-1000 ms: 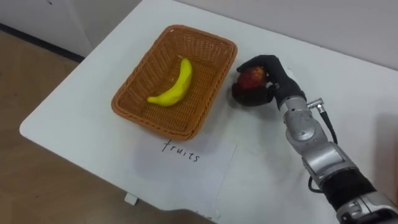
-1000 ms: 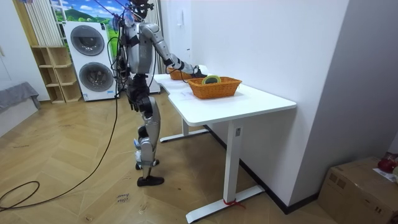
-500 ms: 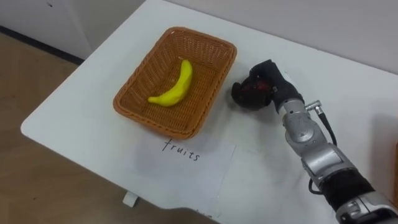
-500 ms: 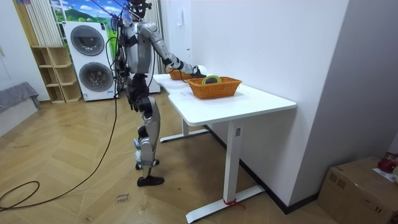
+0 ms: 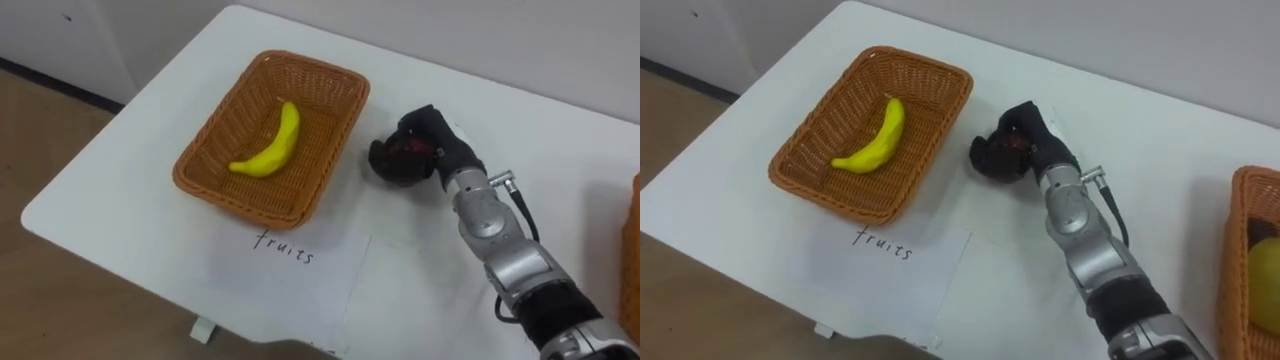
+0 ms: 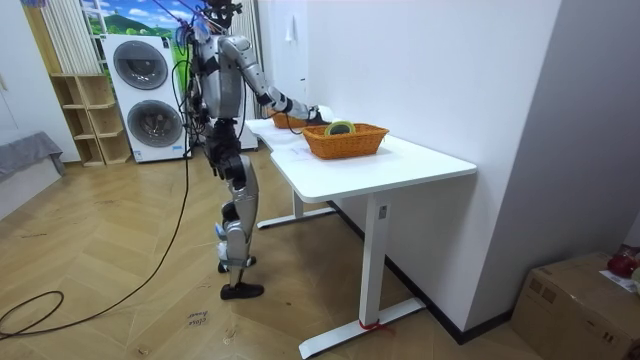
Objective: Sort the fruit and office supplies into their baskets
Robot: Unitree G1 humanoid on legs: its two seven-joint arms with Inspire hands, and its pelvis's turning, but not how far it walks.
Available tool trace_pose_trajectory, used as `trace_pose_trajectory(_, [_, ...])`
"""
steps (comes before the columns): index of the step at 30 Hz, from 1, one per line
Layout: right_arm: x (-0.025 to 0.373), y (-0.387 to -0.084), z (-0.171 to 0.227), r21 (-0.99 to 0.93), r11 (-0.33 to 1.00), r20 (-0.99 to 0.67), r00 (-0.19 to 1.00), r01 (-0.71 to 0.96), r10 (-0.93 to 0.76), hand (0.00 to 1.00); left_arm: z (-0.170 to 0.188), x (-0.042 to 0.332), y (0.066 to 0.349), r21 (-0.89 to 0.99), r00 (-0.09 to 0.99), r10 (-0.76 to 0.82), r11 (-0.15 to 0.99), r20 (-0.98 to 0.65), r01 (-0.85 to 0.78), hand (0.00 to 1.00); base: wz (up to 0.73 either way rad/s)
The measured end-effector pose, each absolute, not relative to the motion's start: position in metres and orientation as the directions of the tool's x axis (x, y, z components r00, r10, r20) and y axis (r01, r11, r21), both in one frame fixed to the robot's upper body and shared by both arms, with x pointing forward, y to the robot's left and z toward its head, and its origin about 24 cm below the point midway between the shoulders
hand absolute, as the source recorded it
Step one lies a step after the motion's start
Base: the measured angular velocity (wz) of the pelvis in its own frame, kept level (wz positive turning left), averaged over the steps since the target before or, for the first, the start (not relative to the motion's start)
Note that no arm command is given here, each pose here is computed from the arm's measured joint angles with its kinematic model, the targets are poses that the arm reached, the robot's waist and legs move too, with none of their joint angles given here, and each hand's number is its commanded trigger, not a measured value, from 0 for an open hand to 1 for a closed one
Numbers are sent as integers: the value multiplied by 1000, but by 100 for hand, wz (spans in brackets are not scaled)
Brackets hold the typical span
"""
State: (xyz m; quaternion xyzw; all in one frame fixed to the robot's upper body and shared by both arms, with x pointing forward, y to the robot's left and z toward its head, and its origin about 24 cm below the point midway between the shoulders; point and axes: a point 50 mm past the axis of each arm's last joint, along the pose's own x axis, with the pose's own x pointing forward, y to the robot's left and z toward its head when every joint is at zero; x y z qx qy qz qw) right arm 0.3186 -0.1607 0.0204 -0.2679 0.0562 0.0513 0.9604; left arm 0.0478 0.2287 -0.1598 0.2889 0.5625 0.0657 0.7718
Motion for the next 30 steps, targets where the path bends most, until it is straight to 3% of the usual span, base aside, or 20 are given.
trace_pose_trajectory(9, [289, -174, 1, -354, 931, -189, 982, -84, 16, 100, -163, 28, 231, 522, 303, 448, 821, -841, 233, 0, -20])
trace_pose_trajectory(15, [294, -182, 16, -309, 951, -119, 992, 10, -49, 100, -163, 27, 231, 521, 301, 449, 821, -841, 232, 0, -18])
trace_pose_trajectory(30, [297, -176, 35, -286, 958, -34, 999, 16, -27, 100, -163, 24, 228, 512, 298, 440, 826, -847, 234, 0, 0])
